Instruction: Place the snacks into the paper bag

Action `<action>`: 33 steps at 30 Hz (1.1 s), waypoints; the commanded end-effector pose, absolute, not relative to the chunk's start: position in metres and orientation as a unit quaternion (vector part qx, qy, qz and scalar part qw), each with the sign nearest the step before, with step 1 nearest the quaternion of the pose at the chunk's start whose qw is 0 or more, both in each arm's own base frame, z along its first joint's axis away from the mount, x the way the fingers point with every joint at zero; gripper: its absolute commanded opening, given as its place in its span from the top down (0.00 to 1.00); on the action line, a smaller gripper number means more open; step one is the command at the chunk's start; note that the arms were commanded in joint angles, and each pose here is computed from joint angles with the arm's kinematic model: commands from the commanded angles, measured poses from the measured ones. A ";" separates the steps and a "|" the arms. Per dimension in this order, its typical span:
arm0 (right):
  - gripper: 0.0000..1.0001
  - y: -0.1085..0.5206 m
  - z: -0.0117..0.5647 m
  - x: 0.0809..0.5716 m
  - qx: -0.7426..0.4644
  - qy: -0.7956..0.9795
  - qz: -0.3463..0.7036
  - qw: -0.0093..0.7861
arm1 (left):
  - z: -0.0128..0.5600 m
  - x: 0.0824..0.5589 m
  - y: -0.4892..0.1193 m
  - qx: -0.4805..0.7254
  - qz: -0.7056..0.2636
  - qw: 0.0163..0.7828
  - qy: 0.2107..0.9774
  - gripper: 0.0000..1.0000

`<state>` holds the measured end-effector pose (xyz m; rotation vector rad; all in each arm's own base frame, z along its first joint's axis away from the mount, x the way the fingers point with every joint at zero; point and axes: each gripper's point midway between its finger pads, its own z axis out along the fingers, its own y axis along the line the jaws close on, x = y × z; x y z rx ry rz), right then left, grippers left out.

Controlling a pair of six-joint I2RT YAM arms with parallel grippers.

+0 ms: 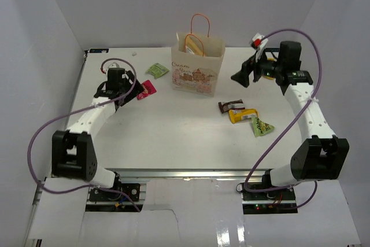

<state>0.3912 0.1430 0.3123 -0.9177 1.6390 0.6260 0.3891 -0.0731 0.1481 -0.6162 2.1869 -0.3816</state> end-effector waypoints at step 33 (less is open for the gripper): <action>0.11 0.121 0.205 0.323 -0.339 0.786 0.279 0.435 | 0.109 0.494 -0.062 -0.173 -0.084 0.392 0.900 1.00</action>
